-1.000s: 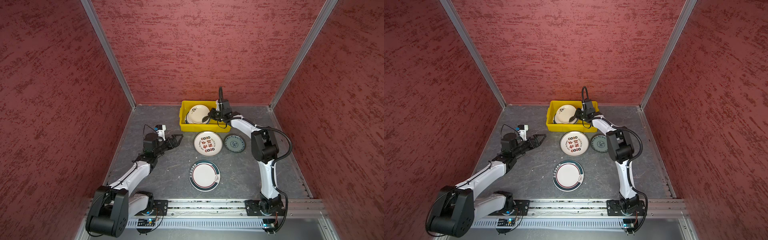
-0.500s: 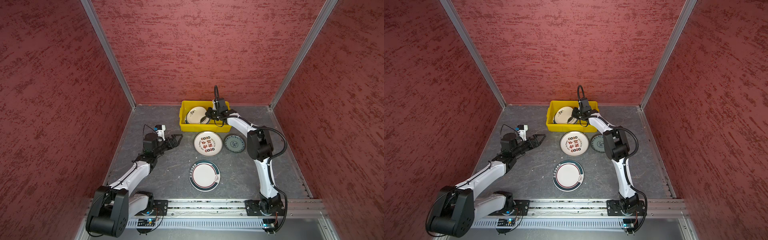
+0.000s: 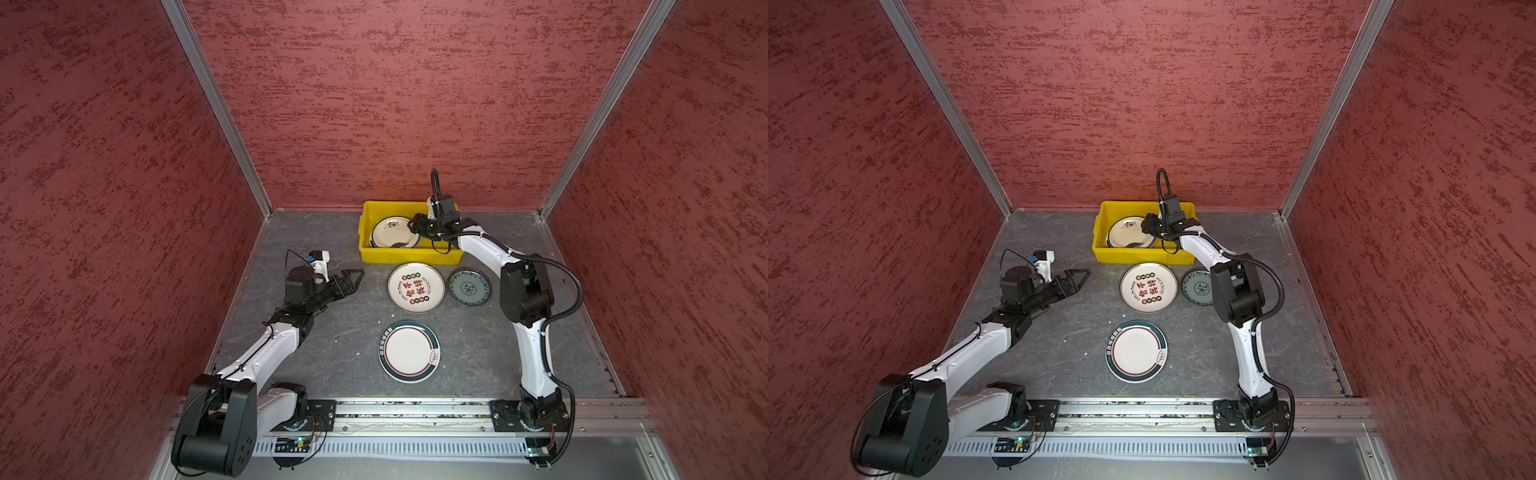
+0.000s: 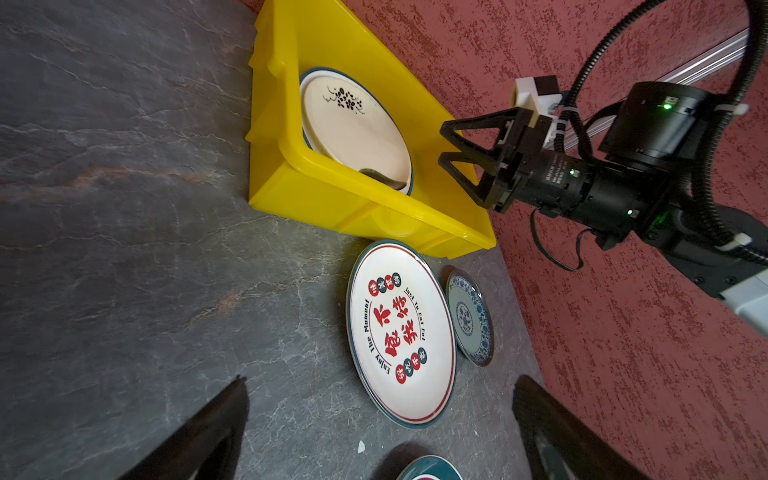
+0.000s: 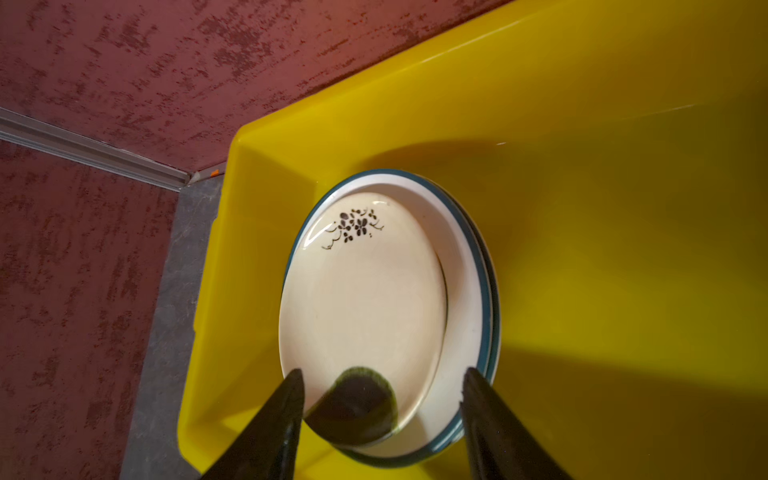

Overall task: Place the plates into the plastic bin on the countertop
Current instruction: 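Withdraw the right gripper from the bin toward the robot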

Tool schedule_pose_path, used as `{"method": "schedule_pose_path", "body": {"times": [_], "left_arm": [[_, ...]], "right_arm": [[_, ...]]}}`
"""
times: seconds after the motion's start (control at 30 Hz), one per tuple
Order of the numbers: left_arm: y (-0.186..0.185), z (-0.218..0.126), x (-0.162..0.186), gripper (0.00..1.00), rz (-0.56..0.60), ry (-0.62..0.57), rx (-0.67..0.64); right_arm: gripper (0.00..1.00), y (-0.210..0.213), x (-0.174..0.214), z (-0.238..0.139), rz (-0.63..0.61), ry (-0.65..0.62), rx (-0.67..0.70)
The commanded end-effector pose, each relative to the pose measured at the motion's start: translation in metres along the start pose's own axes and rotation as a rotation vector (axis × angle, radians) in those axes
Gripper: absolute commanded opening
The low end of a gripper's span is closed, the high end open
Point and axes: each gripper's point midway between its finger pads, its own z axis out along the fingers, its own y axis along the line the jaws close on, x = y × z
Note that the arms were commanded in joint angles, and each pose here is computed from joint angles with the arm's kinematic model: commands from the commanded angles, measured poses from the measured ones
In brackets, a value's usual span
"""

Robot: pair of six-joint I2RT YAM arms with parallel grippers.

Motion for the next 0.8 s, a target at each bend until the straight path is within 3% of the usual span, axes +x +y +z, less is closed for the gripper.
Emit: {"method": "schedule_pose_path", "body": {"times": [0.0,0.17,0.47,0.77], "left_arm": [[0.001,-0.003,-0.002,0.99,0.009,-0.012,-0.006],[0.006,-0.003,-0.002,0.99,-0.015,-0.007,-0.024],[0.01,-0.003,-0.001,0.99,-0.039,-0.013,-0.044],[0.012,-0.003,0.027,1.0,-0.097,0.073,-0.11]], "right_arm": [[0.71,0.039,-0.035,-0.062,-0.056,-0.14,-0.084],[0.83,0.05,-0.024,-0.122,-0.074,-0.22,-0.168],[0.91,0.034,0.055,-0.202,-0.086,-0.221,-0.316],[0.99,-0.023,0.137,-0.254,-0.085,-0.222,-0.248]]}}
